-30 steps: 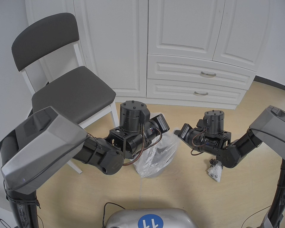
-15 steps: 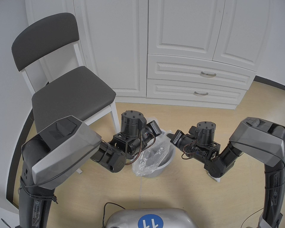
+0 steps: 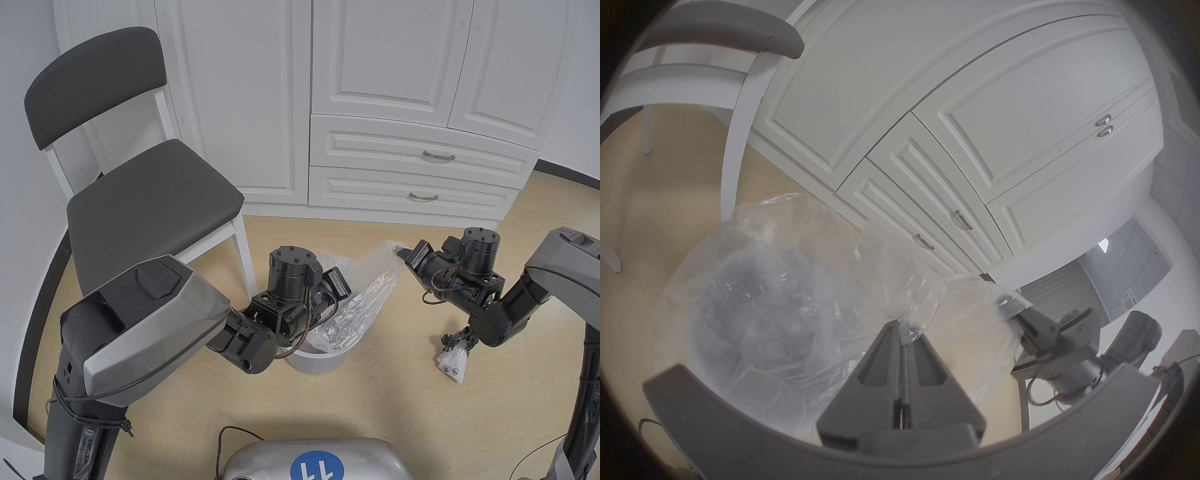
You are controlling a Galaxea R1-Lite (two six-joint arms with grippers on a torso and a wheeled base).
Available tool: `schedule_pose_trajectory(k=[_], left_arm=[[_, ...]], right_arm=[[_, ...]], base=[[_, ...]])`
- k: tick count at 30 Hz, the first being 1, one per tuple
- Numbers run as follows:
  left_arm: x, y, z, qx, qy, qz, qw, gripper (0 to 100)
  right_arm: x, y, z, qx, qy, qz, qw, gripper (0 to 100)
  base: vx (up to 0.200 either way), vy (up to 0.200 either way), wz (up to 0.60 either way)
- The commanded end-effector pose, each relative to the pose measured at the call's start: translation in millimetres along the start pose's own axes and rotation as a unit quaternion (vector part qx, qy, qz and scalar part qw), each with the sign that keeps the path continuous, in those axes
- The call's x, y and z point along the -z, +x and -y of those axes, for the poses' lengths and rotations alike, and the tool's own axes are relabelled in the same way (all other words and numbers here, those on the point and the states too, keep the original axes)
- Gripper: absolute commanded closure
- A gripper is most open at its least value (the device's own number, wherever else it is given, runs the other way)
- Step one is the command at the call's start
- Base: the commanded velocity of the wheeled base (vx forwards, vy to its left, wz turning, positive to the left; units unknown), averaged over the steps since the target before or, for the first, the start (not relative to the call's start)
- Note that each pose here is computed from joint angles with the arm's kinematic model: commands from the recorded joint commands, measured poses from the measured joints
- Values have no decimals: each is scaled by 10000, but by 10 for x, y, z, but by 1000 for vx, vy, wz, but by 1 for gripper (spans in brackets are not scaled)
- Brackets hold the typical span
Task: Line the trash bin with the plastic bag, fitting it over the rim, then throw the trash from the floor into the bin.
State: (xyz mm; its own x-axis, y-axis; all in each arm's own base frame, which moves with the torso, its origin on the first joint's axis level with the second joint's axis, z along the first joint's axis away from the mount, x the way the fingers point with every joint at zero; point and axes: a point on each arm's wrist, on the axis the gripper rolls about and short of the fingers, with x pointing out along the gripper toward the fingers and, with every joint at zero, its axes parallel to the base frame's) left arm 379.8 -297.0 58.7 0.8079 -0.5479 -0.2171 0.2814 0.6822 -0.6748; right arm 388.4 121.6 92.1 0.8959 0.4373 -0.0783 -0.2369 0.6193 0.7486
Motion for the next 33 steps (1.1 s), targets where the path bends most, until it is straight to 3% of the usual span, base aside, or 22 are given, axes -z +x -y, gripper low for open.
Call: schedule_pose_trajectory(k=[1, 7, 13, 19, 25, 33], left_arm=[[55, 30, -37, -36, 4, -51, 10000, 100], [160, 88, -112, -78, 15, -170, 9998, 100], [194, 140, -88, 58, 42, -293, 9995, 100], [252, 231, -150, 287, 89, -653, 9974, 100], [216, 290, -206, -157, 59, -1265, 9918, 100], [138, 295, -226, -411, 35, -1453, 9885, 100]], right_arm=[[-163, -81, -71, -90, -20, 181, 9998, 100], [-178, -113, -43, -96, -45, 208, 9997, 100], [-220, -330, -41, -608, -131, 63, 9980, 100], [-81, -394, -63, -848, -173, -60, 9962, 100], [109, -401, -200, -1006, -221, -284, 9943, 100], [263, -427, -301, -1203, -356, -414, 9912, 100]], base=[[0, 0, 0], [0, 0, 0], [0, 0, 0], [0, 0, 0], [0, 0, 0], [0, 0, 0]])
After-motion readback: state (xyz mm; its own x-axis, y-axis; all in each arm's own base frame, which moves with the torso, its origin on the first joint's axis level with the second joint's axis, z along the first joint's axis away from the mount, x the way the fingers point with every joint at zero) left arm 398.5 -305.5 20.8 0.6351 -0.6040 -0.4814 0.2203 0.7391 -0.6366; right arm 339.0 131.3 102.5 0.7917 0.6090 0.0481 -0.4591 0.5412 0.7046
